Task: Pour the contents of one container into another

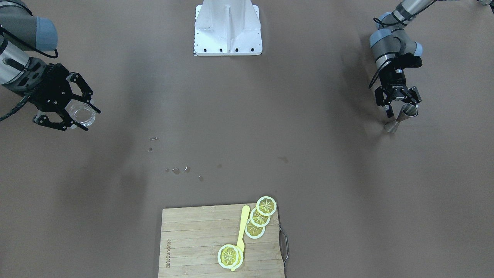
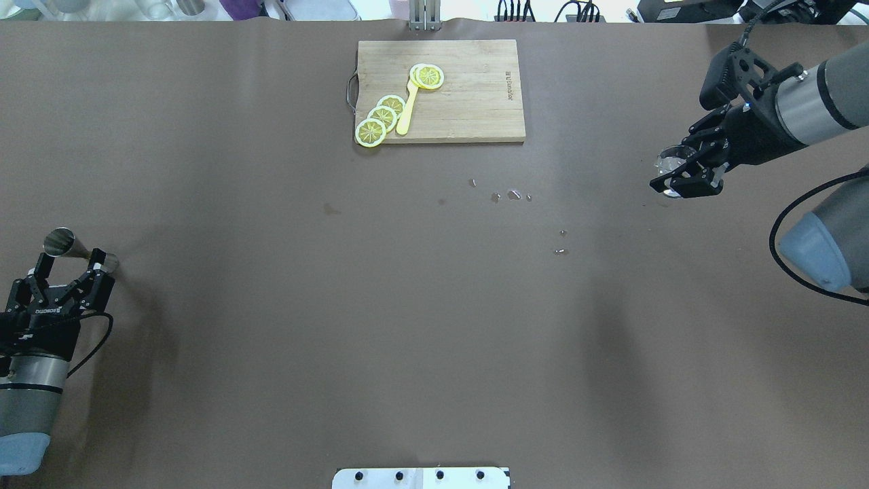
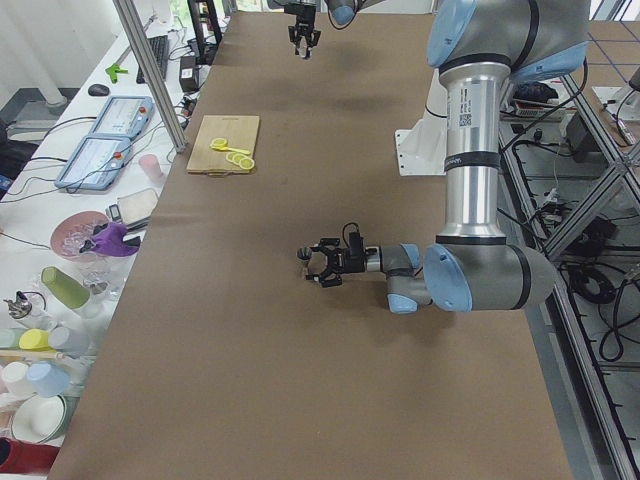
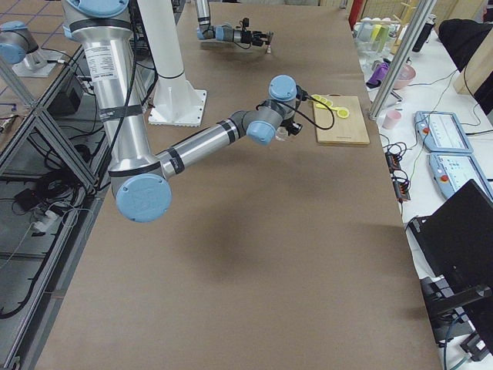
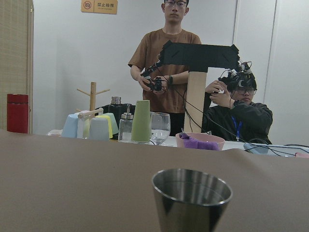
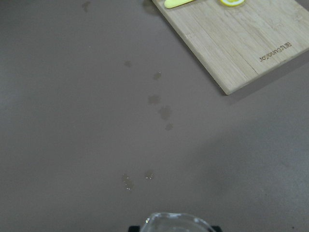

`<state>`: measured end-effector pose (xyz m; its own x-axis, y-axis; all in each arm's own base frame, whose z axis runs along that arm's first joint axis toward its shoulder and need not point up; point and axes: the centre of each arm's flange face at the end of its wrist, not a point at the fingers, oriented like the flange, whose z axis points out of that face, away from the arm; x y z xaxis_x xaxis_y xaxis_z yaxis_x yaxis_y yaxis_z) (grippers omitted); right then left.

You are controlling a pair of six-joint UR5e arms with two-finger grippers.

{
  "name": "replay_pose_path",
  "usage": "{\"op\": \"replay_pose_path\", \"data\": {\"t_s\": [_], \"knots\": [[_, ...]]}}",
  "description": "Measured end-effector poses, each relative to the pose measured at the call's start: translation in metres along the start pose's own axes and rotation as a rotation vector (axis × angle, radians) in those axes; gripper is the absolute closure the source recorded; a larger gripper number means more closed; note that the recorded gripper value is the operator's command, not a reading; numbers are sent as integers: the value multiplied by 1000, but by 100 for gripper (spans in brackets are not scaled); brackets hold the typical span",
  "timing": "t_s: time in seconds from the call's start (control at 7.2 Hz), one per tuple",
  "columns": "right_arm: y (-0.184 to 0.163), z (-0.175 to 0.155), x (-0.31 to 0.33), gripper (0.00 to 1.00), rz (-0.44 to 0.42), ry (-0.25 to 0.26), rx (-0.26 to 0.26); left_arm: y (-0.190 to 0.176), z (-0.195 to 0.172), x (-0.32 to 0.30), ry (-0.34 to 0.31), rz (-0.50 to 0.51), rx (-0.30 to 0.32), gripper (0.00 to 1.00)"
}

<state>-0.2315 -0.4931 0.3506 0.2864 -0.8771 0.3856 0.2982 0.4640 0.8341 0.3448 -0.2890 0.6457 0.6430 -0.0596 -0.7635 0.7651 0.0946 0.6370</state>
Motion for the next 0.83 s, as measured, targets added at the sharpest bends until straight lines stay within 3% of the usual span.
{"op": "replay_pose_path", "data": {"t_s": [0.42,0.83], "knots": [[-1,4,-6,100,14,-8,-25,-1,3,5,-4,29,-13,14],[-1,-19,9,100,7,37,-5,1,6,6,-12,49,-16,14]]}}
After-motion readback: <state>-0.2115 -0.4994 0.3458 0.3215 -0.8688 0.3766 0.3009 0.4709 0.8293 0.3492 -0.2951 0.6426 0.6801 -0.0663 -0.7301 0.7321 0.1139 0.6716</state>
